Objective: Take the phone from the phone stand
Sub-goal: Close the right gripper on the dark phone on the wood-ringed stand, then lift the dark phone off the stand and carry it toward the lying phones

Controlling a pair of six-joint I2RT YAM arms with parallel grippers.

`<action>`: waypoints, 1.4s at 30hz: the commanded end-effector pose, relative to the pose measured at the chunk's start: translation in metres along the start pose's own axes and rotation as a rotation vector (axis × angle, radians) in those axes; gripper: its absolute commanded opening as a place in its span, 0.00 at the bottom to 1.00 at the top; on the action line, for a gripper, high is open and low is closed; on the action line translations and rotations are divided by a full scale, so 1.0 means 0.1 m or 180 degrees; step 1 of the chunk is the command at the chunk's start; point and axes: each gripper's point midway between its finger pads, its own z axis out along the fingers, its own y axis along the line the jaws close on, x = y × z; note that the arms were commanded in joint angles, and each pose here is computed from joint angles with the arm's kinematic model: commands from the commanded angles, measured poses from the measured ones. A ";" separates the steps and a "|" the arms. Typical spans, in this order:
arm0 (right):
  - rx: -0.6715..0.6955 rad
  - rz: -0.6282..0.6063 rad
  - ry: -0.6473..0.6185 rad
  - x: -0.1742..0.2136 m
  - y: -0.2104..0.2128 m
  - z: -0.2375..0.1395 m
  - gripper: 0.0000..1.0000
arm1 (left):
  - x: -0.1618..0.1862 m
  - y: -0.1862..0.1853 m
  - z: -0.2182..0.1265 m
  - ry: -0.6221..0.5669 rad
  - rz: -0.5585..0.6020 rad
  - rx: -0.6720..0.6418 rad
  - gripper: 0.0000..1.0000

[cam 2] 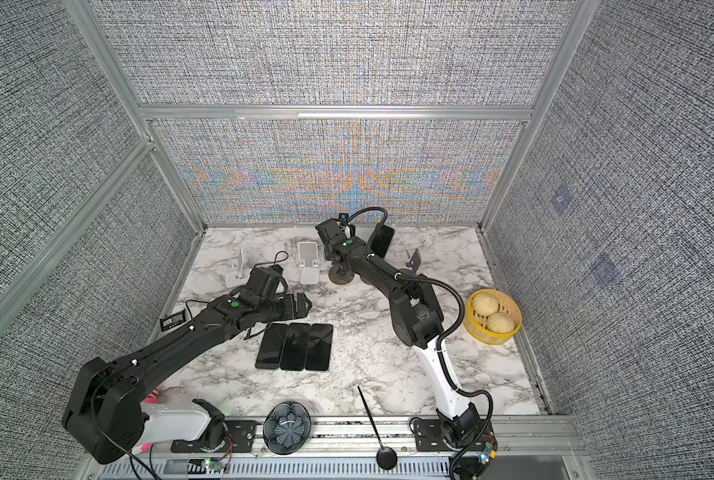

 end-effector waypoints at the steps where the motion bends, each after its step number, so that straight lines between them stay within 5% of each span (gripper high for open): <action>1: -0.0006 -0.0001 -0.0089 -0.08 0.00 -0.08 0.70 | -0.02 0.01 -0.01 -0.0007 0.0042 -0.0032 0.98; 29: -0.0302 0.0091 -0.0090 -0.05 -0.15 -0.75 0.67 | -0.04 -0.03 -0.02 0.0007 0.0011 0.0008 0.98; 42: -0.0419 -0.0148 0.1093 1.10 -0.50 -1.65 0.65 | -0.14 -0.07 0.04 0.0036 0.0136 -0.0027 0.98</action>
